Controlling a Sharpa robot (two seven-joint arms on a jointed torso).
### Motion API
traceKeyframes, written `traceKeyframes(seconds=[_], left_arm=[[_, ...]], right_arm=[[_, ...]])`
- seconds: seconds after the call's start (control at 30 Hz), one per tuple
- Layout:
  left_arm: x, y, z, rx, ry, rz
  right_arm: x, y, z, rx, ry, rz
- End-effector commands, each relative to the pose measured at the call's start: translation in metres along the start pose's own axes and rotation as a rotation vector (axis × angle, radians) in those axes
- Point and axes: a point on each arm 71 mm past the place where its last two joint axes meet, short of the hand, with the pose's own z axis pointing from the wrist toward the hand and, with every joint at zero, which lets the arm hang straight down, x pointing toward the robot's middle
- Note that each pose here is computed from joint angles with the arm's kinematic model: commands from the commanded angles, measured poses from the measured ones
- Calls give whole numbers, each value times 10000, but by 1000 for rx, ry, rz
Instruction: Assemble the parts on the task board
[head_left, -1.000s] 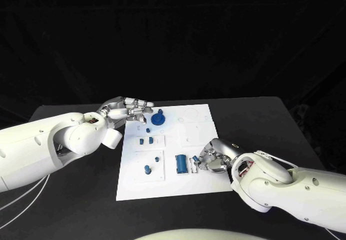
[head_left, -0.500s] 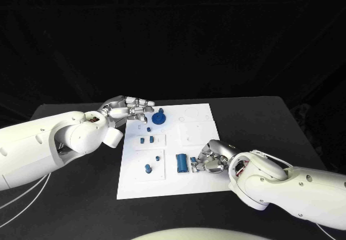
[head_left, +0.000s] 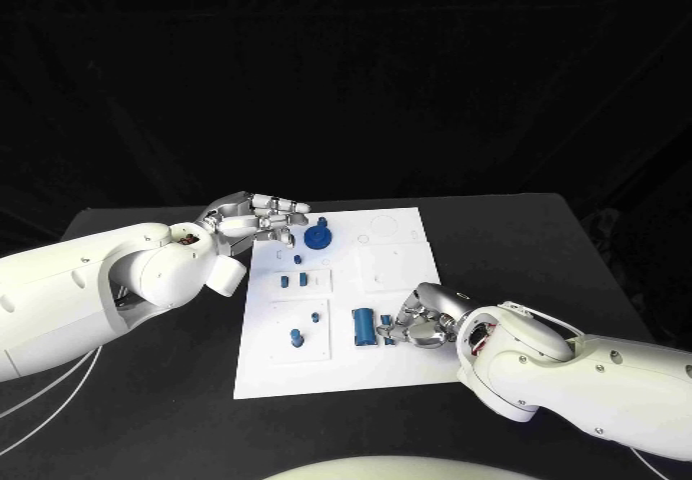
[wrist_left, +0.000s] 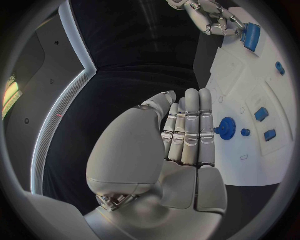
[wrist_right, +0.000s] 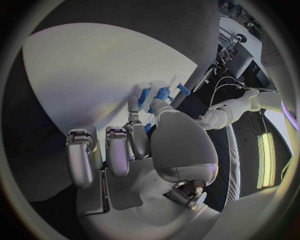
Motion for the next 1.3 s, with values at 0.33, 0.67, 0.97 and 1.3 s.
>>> traceKeyframes(seconds=[0.33,0.67,0.97,1.3], left_arm=[[16,-7,-5,3,18,-1],[9,-7,-4,3,16,-1],[12,-9,6,11,14,-1],[-48,30,68,74,-53,-26]], right_arm=[[-17,-22,-50,-22,-13,-22],[-45,-69,-112,-59,-2,-35],[-91,-101,-104,-103,-34,-2],[-435,-217,107,-253,-9,538]])
